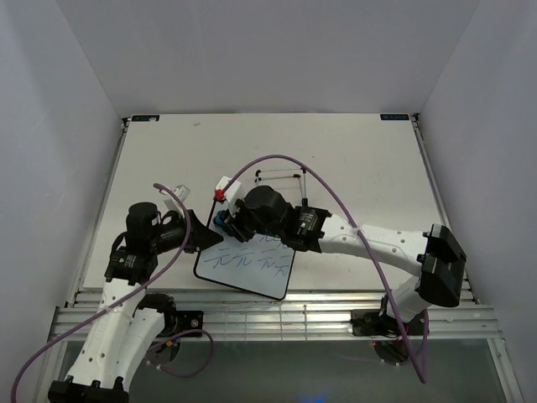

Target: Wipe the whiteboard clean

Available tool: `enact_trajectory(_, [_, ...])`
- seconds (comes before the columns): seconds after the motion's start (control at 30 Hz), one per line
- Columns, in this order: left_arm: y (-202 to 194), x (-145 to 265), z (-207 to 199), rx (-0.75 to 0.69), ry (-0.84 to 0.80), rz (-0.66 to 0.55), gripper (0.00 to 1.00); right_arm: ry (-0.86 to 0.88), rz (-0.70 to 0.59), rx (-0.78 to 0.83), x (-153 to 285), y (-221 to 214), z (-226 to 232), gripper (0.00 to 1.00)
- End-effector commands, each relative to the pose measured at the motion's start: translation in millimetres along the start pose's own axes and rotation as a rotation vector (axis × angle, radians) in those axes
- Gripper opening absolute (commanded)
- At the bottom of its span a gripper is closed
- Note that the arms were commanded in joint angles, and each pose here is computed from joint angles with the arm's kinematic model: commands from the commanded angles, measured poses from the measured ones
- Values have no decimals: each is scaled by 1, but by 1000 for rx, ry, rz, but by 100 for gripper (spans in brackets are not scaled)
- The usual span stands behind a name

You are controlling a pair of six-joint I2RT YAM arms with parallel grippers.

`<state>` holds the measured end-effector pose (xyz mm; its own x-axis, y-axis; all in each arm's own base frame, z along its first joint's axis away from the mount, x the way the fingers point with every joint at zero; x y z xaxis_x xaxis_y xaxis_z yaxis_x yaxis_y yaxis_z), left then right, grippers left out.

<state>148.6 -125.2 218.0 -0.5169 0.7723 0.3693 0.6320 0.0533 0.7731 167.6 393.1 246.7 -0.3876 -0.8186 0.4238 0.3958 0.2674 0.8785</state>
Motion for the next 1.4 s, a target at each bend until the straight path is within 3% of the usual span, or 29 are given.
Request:
enact_trajectory(0.0, [12, 3, -10, -98, -59, -67, 0, 39, -77, 57, -1, 20, 12, 25])
enact_trajectory(0.5, [14, 6, -19, -153, -130, -98, 0, 21, 22, 47, -4, -61, -6, 25])
enact_trajectory(0.7, [15, 7, -19, -153, -123, -103, 0, 75, 38, 54, -5, -61, 5, 24])
enact_trajectory(1.1, [14, 8, -21, -165, -141, -105, 0, 210, -51, -15, -22, -15, 59, 24])
enact_trajectory(1.37, [15, 10, -22, -178, -136, -118, 0, 77, 71, -8, -29, -67, 23, 23])
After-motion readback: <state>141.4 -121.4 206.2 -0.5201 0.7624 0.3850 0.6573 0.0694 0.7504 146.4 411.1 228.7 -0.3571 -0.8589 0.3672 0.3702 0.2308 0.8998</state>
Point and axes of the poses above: each gripper's point midway between its finger pads, its own x axis back along the fingers, its own z axis along the line the jaws close on, y = z × x, the point moved 5 cm from there along x, back along the fingers, and after that the axes turned 15 degrees about -x, right-handed, at the moved point
